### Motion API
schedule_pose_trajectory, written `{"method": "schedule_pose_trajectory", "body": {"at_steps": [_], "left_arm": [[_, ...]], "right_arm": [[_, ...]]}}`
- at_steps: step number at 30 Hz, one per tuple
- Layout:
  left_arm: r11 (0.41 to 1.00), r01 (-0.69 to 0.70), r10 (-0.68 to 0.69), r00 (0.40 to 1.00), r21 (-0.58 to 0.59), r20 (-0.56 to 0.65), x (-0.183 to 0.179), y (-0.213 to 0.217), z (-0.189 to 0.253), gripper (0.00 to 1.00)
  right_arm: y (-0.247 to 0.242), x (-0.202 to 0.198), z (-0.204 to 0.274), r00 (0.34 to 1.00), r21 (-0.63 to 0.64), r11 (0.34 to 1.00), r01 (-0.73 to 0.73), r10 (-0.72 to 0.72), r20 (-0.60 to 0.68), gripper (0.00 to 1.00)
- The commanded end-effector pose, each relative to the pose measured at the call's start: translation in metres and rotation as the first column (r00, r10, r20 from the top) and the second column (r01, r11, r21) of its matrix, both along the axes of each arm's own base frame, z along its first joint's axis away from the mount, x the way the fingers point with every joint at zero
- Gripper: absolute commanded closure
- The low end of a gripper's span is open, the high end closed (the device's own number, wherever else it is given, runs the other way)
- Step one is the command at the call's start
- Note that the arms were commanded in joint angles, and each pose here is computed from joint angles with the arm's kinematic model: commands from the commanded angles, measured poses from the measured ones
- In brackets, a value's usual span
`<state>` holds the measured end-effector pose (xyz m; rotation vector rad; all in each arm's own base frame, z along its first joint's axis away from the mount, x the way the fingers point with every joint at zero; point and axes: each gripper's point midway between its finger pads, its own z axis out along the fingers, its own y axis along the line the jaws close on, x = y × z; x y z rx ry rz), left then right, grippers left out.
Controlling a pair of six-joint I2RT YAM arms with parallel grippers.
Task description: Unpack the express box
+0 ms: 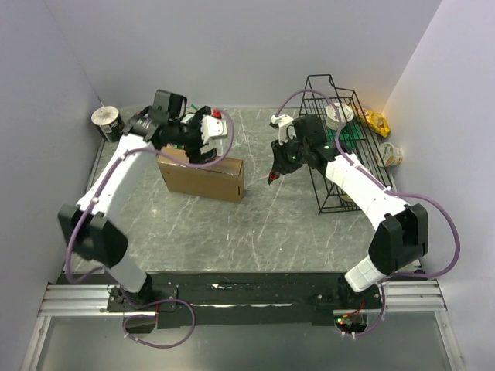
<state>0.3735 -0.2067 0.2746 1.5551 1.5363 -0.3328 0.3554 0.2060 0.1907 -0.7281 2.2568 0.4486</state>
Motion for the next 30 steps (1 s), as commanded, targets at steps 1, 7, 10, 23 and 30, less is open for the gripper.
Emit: {"method": "schedule_pose_trajectory", "body": {"at_steps": [1,7,10,23,30], "left_arm": [[0.996,0.062,-0.074,0.977,-0.063,-0.201,-0.027,-0.008,0.014,0.03],[0.994,0.097,-0.109,0.932,-0.052,-0.346,-0.016,0.005,-0.004,0.04],[0.993,0.119,-0.115,0.928,-0.012,-0.353,-0.017,0.016,-0.021,0.04],[0.984,0.15,-0.114,0.945,0.094,-0.306,0.016,0.039,-0.077,0.03],[0.95,0.252,-0.182,0.928,0.185,-0.325,0.005,0.053,-0.102,0.03]], "right_arm": [[-0.006,0.008,0.032,0.995,0.047,0.999,0.016,-0.021,0.101,1.0],[-0.014,0.005,0.029,0.994,0.031,0.999,0.027,-0.031,0.109,1.0],[-0.015,0.005,0.028,0.993,0.024,0.999,0.032,-0.034,0.109,1.0],[-0.015,0.018,0.03,0.992,0.004,0.999,0.036,-0.036,0.121,1.0],[-0.015,0.02,0.031,0.991,0.0,0.999,0.036,-0.036,0.128,1.0]]}}
